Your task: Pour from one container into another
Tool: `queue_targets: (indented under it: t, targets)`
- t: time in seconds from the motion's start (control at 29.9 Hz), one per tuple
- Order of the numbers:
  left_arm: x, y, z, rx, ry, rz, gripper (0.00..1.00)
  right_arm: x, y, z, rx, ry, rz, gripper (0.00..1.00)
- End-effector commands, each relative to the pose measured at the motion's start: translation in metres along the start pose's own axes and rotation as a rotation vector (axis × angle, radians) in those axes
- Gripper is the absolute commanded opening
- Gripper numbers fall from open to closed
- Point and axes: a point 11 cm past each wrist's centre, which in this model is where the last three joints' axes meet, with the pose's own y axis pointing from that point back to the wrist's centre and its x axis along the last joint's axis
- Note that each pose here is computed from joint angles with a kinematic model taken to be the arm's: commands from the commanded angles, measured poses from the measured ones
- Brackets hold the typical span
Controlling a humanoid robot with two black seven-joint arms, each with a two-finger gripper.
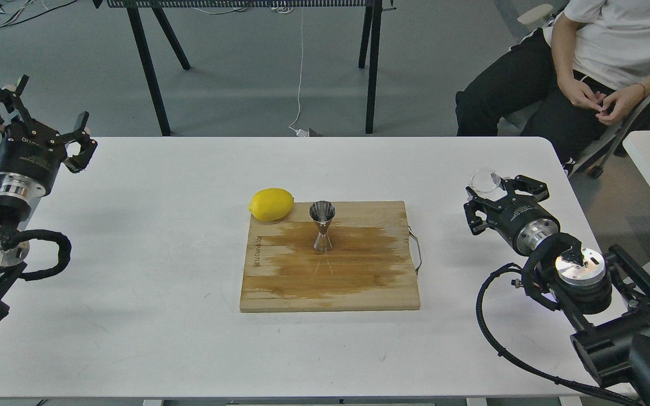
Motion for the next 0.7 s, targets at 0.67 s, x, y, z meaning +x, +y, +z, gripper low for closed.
queue_targets:
  t: [0.67]
  targets:
    - [-0.002, -0.002, -0.001, -0.004, 0.005, -0.002, 1.0, 0.066, -0.006, 0.036, -0.047, -0.319, 0.036, 0.33]
